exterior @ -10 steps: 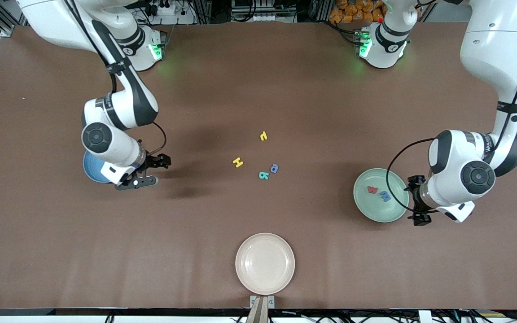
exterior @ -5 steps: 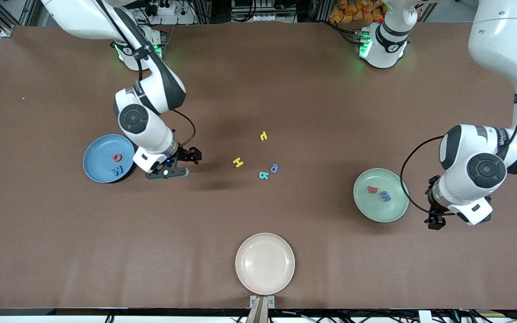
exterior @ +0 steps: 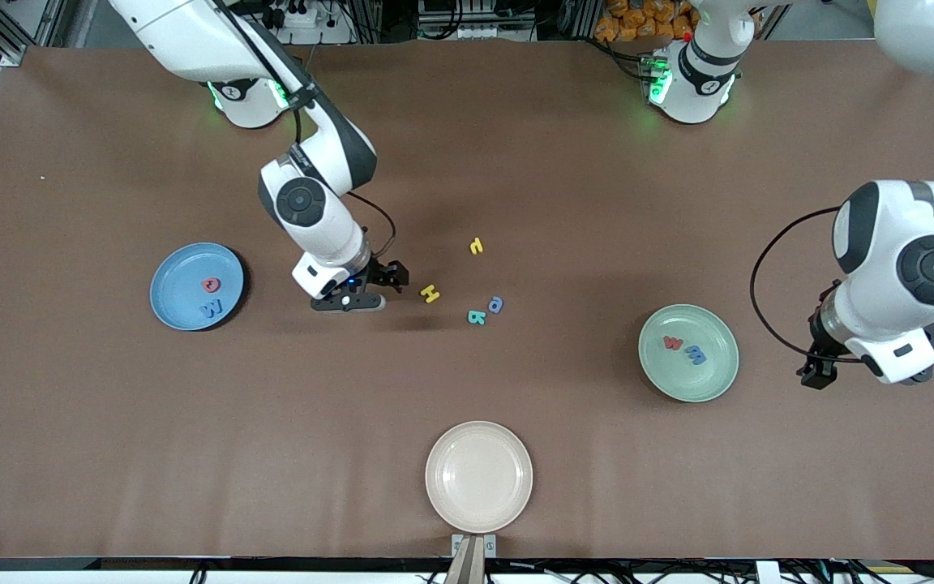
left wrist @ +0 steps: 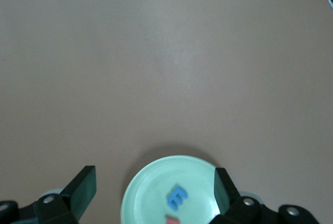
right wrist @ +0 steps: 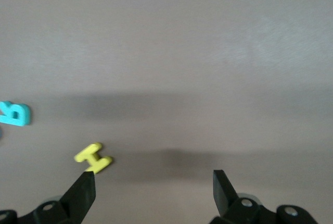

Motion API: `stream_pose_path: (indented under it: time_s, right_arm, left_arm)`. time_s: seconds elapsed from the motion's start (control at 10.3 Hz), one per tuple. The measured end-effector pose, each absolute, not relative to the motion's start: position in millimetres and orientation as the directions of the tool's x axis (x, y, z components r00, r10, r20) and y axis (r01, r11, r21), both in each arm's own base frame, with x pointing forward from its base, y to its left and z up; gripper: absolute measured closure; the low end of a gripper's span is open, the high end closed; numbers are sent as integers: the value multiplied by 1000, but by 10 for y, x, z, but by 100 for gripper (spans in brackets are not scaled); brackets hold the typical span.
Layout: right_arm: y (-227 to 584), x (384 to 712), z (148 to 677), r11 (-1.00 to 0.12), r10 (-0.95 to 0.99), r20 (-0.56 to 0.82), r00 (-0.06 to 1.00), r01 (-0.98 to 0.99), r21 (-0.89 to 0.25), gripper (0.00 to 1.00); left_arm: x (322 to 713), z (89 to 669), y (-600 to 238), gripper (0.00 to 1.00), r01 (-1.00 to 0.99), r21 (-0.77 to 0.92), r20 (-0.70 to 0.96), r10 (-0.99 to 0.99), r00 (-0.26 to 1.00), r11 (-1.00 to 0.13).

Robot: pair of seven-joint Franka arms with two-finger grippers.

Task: Sort uppercase to blue plate, lowercase to green plate
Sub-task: 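Move the right gripper toward the yellow H while the left gripper rises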

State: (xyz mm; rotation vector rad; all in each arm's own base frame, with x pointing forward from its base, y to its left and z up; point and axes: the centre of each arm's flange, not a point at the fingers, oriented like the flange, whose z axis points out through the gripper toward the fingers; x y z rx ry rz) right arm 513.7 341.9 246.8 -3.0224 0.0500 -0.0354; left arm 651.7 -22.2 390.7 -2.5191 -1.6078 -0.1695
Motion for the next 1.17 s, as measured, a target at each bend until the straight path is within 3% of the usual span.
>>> stream_pose_path:
  time_s: [0.49, 0.97, 1.17]
  right_arm:
    - [3935, 5116, 2265, -945, -312, 6, 950, -309, -110, 0]
    - [3988, 5096, 2208, -775, -624, -37, 780, -625, -98, 0]
    - [4019, 5072, 2207, -738, -668, -43, 743, -668, -95, 0]
  left_arm:
    - [5982, 4176, -287, 0, 737, -104, 121, 727, 676, -668]
    - [5766, 4780, -159, 0, 482, 46, 80, 484, 871, -875]
    - [5796, 4861, -102, 0, 377, 94, 112, 386, 916, -922]
